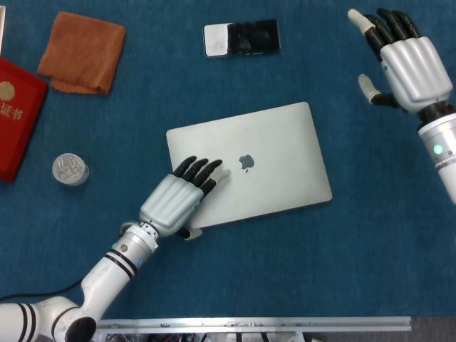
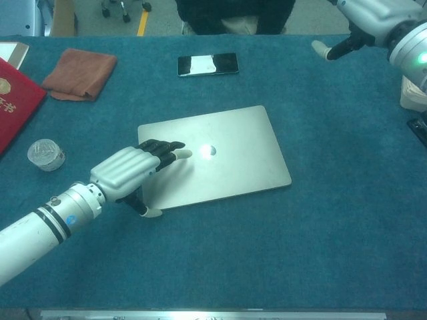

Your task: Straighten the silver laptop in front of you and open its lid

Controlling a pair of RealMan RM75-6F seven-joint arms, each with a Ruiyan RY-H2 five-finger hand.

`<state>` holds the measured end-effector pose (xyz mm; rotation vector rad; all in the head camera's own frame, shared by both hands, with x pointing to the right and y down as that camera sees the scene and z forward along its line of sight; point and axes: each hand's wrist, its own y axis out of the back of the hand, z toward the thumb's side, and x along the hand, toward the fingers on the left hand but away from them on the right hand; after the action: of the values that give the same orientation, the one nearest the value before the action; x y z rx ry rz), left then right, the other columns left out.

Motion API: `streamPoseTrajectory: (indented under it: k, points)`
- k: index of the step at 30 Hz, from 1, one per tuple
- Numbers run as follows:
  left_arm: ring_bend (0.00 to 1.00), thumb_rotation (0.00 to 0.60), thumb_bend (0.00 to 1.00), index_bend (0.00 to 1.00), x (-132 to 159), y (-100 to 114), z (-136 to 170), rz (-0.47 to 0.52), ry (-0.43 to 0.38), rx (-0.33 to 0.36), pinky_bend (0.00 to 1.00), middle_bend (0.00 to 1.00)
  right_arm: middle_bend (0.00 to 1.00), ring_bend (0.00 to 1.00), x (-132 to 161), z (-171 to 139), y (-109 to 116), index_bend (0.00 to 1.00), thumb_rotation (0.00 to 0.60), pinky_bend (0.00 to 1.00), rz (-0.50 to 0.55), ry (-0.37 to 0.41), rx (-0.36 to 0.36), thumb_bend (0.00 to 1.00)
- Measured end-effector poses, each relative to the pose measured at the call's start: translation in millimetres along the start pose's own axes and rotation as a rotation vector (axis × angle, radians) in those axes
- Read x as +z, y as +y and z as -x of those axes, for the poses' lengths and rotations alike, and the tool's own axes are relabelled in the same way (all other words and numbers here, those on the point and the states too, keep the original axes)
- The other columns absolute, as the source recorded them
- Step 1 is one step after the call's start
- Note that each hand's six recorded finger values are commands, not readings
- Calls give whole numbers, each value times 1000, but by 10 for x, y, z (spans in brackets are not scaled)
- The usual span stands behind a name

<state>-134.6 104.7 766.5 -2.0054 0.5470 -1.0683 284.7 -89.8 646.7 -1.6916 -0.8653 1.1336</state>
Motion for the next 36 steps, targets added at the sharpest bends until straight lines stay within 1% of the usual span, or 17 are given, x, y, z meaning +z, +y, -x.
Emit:
streamPoseTrajectory:
  k: [19,36]
  points:
    - [0,600,138,0,-251,179,-67,-47,27,18,0,0,128,0,97,1,34,0,584,76,-3,-1,-17,362]
    - [0,600,138,0,-295,273,-133,-63,30,29,0,0,128,0,121,-21,84,0,582,76,-11,-8,-34,360]
